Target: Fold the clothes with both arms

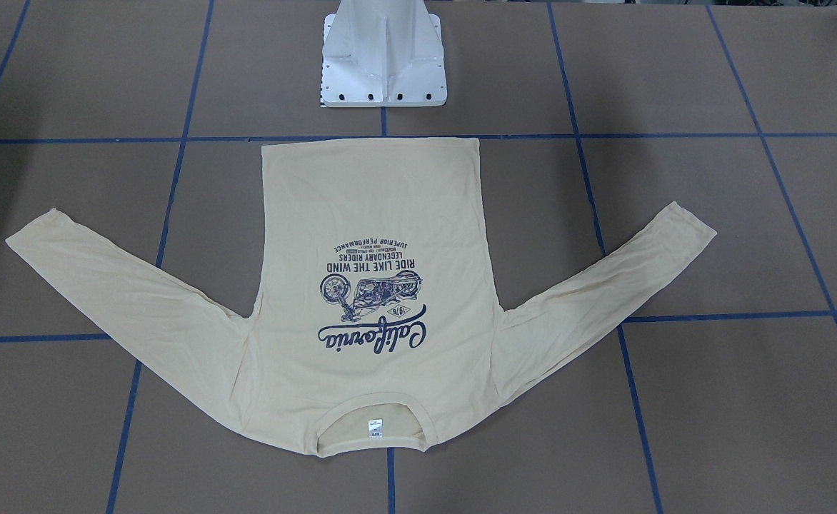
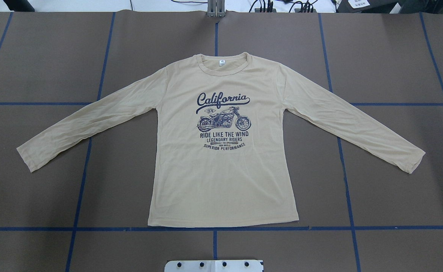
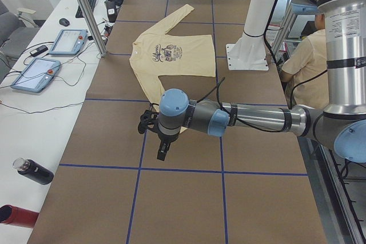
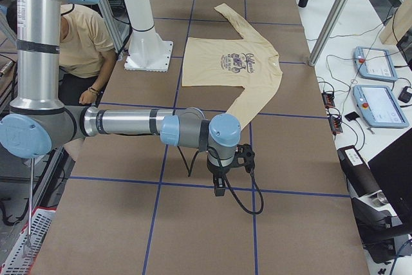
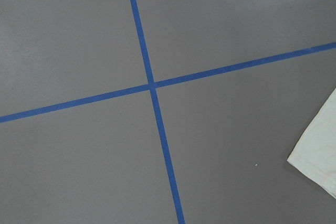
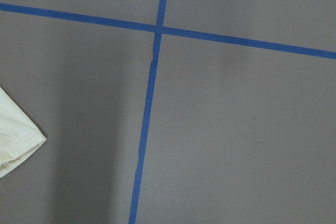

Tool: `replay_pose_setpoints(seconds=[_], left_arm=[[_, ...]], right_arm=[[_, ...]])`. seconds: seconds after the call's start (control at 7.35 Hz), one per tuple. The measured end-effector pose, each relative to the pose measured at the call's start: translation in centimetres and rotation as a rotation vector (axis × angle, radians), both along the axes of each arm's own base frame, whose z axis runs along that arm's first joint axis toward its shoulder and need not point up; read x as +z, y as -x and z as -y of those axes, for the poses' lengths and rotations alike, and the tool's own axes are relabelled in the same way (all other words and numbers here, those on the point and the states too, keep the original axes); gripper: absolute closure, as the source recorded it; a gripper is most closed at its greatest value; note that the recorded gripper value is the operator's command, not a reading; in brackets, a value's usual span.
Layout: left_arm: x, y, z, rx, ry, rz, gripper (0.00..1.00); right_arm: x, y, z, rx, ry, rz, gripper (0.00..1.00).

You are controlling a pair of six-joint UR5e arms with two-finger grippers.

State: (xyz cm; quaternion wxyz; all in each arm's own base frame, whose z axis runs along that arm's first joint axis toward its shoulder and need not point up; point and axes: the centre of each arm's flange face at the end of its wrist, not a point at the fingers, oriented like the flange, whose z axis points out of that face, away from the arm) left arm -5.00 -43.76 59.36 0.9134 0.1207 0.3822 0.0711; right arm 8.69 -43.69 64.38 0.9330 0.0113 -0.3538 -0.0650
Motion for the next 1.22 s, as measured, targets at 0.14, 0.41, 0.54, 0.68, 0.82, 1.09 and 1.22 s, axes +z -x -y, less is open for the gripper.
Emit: replay_pose_setpoints(seconds=[0.14, 0.41, 0.54, 0.68, 0.82, 1.09, 1.22], left_arm=[[-0.2, 0.0, 0.0, -0.001, -0.003, -0.001, 0.0], [-1.6, 0.0, 0.1, 0.0, -0.031, -0.002, 0.0], [-2.5, 0.0, 0.2, 0.0, -0.059, -0.002, 0.0], [-3.5, 0.0, 0.3, 0.0, -0.094, -0.003, 0.0], [-4.2, 0.0, 0.4, 0.0, -0.123, -0.003, 0.0], [-5.5, 0.0, 0.7, -0.006, -0.178, -0.006, 0.0], [-6.2, 0.0, 1.1, -0.008, -0.211, -0.006, 0.0]], right_arm=[[0.0, 0.0, 0.0, 0.0, 0.001, 0.0, 0.0], [-0.1, 0.0, 0.0, 0.002, -0.001, 0.0, 0.0], [-0.6, 0.0, 0.2, 0.003, -0.012, 0.0, 0.0], [-1.4, 0.3, 0.7, -0.007, -0.027, -0.017, 0.0], [-2.2, 0.8, 1.2, -0.027, -0.048, -0.072, 0.0], [-4.6, 1.4, 2.0, -0.053, -0.106, -0.16, 0.0], [-6.4, 1.7, 2.2, -0.055, -0.149, -0.166, 0.0]])
